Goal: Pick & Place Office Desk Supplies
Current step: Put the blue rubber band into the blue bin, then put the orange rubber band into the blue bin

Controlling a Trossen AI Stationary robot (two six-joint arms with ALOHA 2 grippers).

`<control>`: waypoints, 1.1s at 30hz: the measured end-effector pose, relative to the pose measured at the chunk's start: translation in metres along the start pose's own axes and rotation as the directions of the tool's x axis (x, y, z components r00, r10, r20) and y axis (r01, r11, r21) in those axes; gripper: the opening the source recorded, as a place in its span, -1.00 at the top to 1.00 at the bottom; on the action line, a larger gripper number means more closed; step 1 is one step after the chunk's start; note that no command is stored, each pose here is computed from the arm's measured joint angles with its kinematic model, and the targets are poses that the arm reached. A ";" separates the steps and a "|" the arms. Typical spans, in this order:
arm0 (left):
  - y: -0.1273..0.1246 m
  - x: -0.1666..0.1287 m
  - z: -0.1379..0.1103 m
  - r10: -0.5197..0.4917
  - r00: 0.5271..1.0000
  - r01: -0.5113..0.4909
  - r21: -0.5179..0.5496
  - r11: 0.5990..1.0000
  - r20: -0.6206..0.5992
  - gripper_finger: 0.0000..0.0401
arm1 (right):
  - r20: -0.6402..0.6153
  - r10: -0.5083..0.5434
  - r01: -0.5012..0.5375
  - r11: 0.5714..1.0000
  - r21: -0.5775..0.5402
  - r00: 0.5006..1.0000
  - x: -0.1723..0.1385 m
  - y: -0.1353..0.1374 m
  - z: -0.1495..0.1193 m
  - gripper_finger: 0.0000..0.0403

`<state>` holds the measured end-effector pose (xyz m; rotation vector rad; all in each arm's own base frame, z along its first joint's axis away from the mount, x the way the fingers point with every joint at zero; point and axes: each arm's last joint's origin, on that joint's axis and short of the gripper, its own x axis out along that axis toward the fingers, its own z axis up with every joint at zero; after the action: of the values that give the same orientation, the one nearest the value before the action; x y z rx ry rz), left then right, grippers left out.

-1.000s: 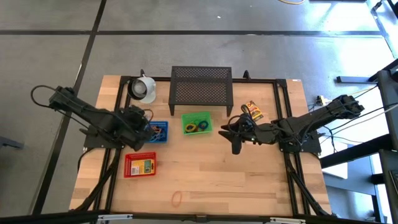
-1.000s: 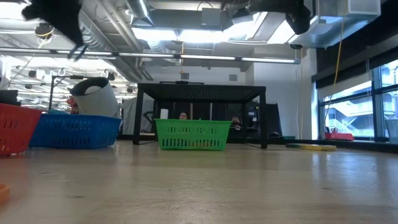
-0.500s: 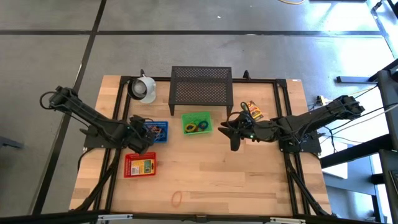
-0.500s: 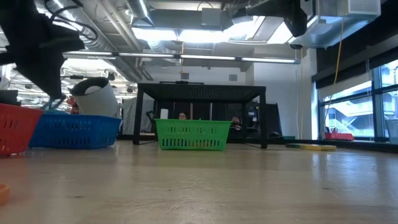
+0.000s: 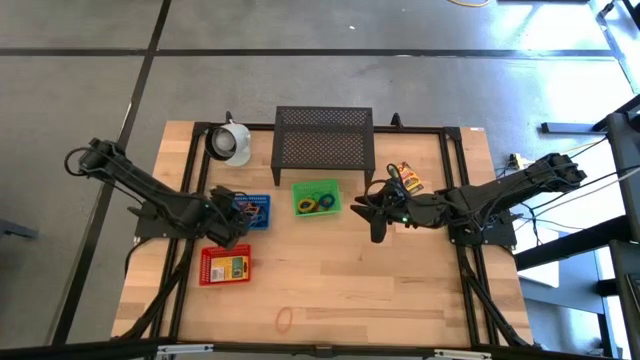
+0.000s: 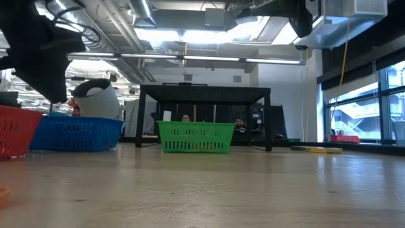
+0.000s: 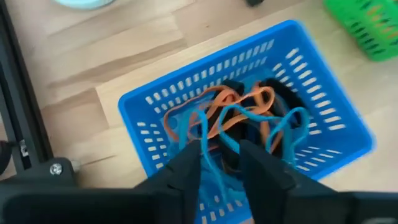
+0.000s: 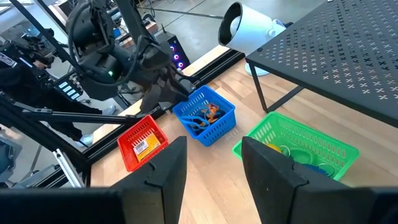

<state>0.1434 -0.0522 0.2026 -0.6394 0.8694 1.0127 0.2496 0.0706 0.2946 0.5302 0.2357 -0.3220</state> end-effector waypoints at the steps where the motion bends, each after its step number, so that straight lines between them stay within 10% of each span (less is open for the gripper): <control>1: -0.001 -0.003 0.002 -0.007 1.000 0.007 0.007 1.000 0.002 0.42 | 0.000 0.000 0.000 1.000 0.000 1.000 0.000 0.000 0.000 0.23; 11: -0.031 -0.032 0.017 -0.247 0.969 0.240 0.209 0.948 0.009 0.10 | 0.001 0.000 0.000 1.000 0.003 1.000 0.000 0.000 0.000 0.23; 19: -0.089 -0.047 0.000 -0.644 0.764 0.613 0.364 0.702 -0.045 0.12 | -0.009 0.011 -0.011 1.000 0.003 1.000 0.000 0.000 0.000 0.23; 29: -0.150 -0.030 -0.066 -0.806 0.562 0.753 0.518 0.406 -0.187 0.12 | -0.021 0.018 -0.018 1.000 0.024 1.000 0.000 0.000 -0.001 0.23; 33: -0.160 -0.017 -0.096 -0.802 0.549 0.728 0.607 0.319 -0.238 0.15 | -0.032 0.029 -0.029 0.999 0.026 0.999 0.000 0.001 -0.001 0.23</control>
<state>0.2541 -0.2011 0.1781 -0.2961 0.6178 -0.1944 0.2496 0.0719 0.2937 0.5639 0.2555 -0.2886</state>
